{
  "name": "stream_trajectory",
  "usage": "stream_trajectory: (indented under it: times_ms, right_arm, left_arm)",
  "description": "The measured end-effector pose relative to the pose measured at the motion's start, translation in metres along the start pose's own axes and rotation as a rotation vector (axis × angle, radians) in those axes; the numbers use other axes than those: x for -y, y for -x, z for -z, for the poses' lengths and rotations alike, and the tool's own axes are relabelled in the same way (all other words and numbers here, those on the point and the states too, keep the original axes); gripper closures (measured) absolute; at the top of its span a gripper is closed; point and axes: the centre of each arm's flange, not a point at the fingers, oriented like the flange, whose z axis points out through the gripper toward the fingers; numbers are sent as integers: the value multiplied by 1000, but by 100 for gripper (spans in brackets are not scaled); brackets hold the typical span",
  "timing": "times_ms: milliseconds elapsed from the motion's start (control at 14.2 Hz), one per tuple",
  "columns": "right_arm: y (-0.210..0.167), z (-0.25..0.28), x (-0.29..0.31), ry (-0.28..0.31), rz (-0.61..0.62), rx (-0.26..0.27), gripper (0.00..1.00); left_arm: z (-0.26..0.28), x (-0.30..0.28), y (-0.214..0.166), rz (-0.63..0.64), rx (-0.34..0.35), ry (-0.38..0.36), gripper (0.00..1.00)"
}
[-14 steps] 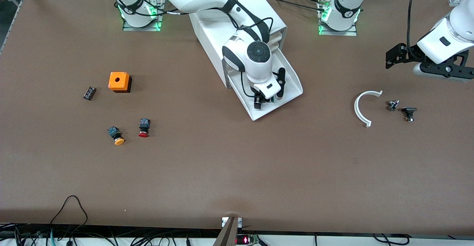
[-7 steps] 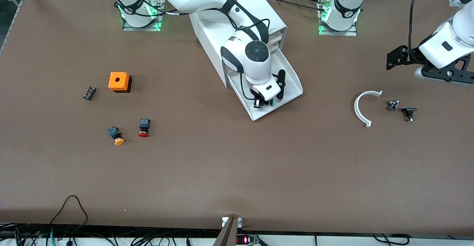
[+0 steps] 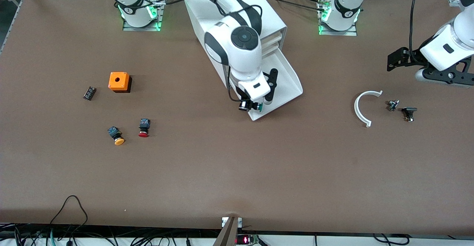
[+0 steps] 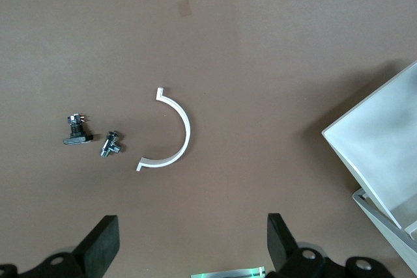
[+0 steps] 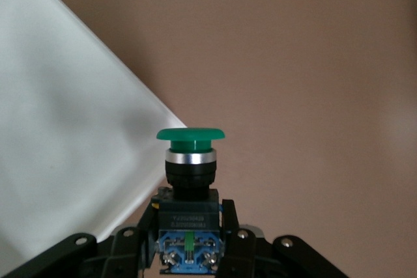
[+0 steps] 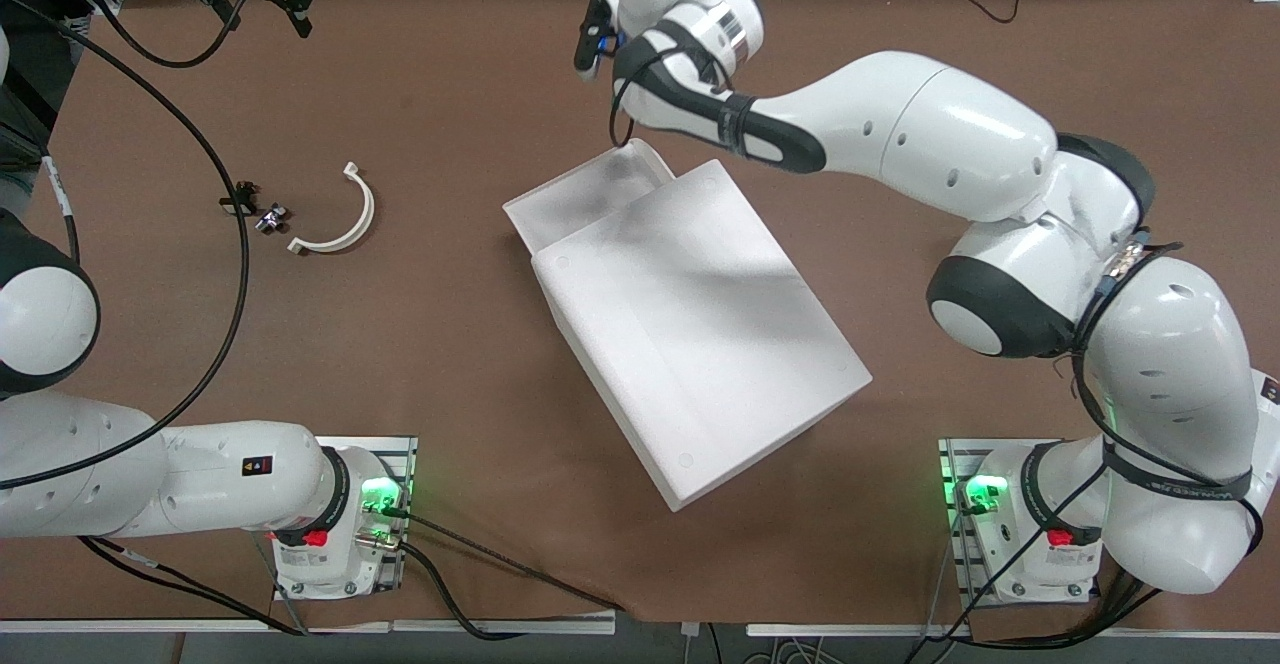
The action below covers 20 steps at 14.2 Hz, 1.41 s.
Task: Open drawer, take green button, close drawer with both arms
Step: 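Lift the green button out and carry it beside the red button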
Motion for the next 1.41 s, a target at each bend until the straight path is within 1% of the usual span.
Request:
stream_trajectory:
  times_ms: [141, 212, 282, 494, 635, 776, 918, 1059, 1200, 1341, 1412]
  right_arm:
    - [17, 24, -27, 39, -82, 2, 59]
    - [28, 24, -43, 53, -141, 16, 59]
    - [44, 15, -60, 55, -214, 39, 59]
    - [112, -45, -111, 28, -433, 123, 59]
    - [163, -84, -140, 33, -599, 148, 59]
    - [207, -111, -157, 35, -725, 171, 59]
    - [238, -128, -161, 16, -788, 213, 59]
    - [253, -143, -151, -2, -833, 251, 59]
    - [262, -161, -137, -13, -856, 274, 59]
    - [271, -175, -126, -20, -868, 289, 59]
    - [273, -178, -124, -22, -875, 292, 55]
  left_arm:
    - [0, 0, 0, 1, 0, 0, 0]
    - [1, 0, 0, 1, 0, 0, 0]
    - [1, 0, 0, 2, -1, 0, 0]
    - [1, -1, 0, 2, -2, 3, 0]
    - [2, -1, 0, 2, -3, 4, 0]
    - [2, -1, 0, 1, -3, 4, 0]
    - [-1, -2, -2, -3, 3, 5, 0]
    - [-11, -2, -8, -5, 20, 9, 0]
    - [-24, 0, -16, -1, 37, 27, 0]
    - [-44, -4, -33, -1, 20, 49, 0]
    - [-62, -13, -45, 6, -5, 55, 0]
